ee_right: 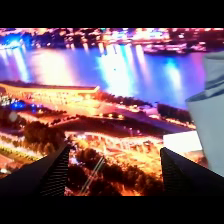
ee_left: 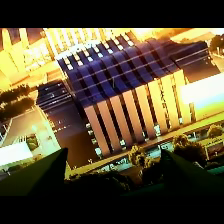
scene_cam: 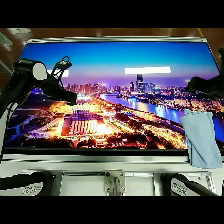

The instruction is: Fold the shirts.

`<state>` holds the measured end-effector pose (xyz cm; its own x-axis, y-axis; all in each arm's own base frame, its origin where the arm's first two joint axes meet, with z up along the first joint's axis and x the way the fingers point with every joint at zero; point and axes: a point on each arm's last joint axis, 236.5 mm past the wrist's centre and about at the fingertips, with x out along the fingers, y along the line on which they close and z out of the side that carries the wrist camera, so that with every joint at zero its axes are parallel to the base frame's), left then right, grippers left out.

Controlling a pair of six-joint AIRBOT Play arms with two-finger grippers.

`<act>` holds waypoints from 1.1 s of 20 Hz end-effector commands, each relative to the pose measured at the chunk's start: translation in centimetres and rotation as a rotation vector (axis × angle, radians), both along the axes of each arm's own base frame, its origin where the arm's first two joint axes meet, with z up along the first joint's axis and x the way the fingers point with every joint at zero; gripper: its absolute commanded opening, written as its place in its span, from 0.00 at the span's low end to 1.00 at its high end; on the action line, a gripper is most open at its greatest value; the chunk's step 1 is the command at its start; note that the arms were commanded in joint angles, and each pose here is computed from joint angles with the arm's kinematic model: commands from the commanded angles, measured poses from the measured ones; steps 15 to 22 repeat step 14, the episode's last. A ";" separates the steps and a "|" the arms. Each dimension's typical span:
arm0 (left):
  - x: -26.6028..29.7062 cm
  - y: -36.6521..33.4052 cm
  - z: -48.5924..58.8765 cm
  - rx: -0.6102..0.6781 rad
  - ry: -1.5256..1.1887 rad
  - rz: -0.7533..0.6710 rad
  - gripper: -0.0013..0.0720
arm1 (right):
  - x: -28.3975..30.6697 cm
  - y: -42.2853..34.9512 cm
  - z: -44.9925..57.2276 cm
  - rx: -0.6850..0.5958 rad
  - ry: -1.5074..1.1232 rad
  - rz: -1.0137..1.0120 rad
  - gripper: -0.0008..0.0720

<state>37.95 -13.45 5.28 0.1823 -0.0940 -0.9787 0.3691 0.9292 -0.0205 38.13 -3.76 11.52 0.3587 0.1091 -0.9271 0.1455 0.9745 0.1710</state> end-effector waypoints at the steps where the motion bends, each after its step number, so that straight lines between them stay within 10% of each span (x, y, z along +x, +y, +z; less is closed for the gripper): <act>1: 0.2 -0.2 -0.5 0.033 0.002 -0.012 1.00 | -0.3 5.3 -0.6 0.012 0.042 0.123 0.94; 22: 0.9 -0.3 -0.4 0.030 -0.028 -0.039 1.00 | -0.5 8.0 -0.6 0.007 0.042 0.197 0.94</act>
